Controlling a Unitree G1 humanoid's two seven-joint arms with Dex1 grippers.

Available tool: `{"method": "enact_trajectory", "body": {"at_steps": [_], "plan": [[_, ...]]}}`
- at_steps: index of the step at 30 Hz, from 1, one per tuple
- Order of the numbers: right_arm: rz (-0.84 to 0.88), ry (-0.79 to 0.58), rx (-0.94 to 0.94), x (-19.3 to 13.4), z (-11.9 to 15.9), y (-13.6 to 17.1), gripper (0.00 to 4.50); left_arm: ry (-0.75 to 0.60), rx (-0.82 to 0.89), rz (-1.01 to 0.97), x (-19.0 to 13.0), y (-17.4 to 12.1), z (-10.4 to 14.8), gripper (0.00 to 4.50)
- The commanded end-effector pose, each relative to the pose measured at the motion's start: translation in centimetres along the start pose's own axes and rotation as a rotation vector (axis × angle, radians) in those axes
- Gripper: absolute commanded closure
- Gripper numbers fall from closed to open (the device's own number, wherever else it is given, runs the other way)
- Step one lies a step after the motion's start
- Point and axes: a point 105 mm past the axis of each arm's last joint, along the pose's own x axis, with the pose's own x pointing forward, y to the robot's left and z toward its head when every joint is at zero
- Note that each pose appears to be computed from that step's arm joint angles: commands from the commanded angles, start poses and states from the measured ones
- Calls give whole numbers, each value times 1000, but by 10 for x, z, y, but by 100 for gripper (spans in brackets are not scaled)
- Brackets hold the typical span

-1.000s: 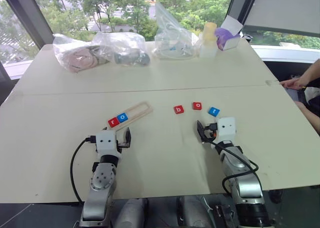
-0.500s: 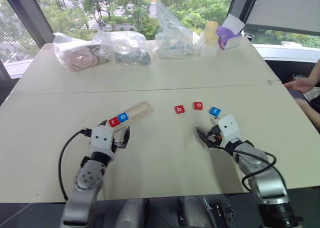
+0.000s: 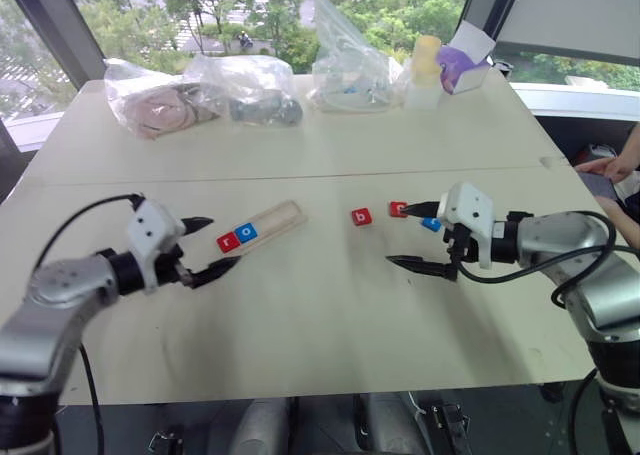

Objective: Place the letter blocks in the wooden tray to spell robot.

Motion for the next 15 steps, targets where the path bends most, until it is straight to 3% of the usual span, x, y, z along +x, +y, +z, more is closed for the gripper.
{"method": "enact_trajectory", "body": {"at_steps": [1,10,15], "plan": [[18,-38,-43,2,12,1,3,-16,18,-72,-7,12,3,0],[6,-44,-13,1,12,23,3,44,15,-179,5,46,-13,0],[-13,-30,-1,0,11,32,3,71,2,-219,9,48,-21,0]]}}
